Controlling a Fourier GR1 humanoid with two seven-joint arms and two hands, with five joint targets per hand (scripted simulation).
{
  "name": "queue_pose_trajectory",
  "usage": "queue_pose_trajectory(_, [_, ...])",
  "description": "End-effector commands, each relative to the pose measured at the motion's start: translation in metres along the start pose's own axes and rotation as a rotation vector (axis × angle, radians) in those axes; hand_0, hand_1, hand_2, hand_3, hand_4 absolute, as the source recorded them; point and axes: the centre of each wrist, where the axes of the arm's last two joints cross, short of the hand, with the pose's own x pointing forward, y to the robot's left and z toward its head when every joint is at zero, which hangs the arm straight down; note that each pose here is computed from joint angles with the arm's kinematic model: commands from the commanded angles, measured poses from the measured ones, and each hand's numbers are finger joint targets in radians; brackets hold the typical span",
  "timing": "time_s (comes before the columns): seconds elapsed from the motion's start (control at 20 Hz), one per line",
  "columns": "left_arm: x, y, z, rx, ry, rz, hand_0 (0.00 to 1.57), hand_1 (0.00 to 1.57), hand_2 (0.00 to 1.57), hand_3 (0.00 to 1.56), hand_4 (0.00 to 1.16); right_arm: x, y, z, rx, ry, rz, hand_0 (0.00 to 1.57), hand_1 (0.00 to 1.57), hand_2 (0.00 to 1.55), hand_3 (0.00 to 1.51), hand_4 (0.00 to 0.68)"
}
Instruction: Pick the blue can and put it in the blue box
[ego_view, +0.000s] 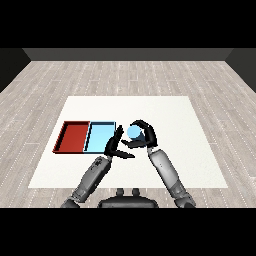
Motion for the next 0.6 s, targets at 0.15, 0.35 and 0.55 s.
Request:
queue_pose_trajectory(0.15, [0.000, 0.005, 0.0067, 0.005, 0.000, -0.013, 0.00, 0.00, 0.00, 0.00, 0.00, 0.001, 0.020, 0.001, 0.013, -0.013, 0.004, 1.49, 1.49, 1.47, 1.40, 0.609])
queue_pose_trajectory(0.35, [-0.004, -0.019, 0.0154, -0.010, -0.013, 0.002, 0.00, 0.00, 0.00, 0.00, 0.00, 0.006, 0.021, -0.007, 0.054, -0.011, -0.027, 1.46, 1.46, 1.46, 1.41, 0.620])
queue_pose_trajectory(0.55, [-0.026, -0.005, 0.0055, -0.017, -0.019, 0.008, 0.00, 0.00, 0.00, 0.00, 0.00, -0.006, 0.034, 0.002, 0.014, -0.007, -0.060, 1.46, 1.46, 1.45, 1.39, 0.628])
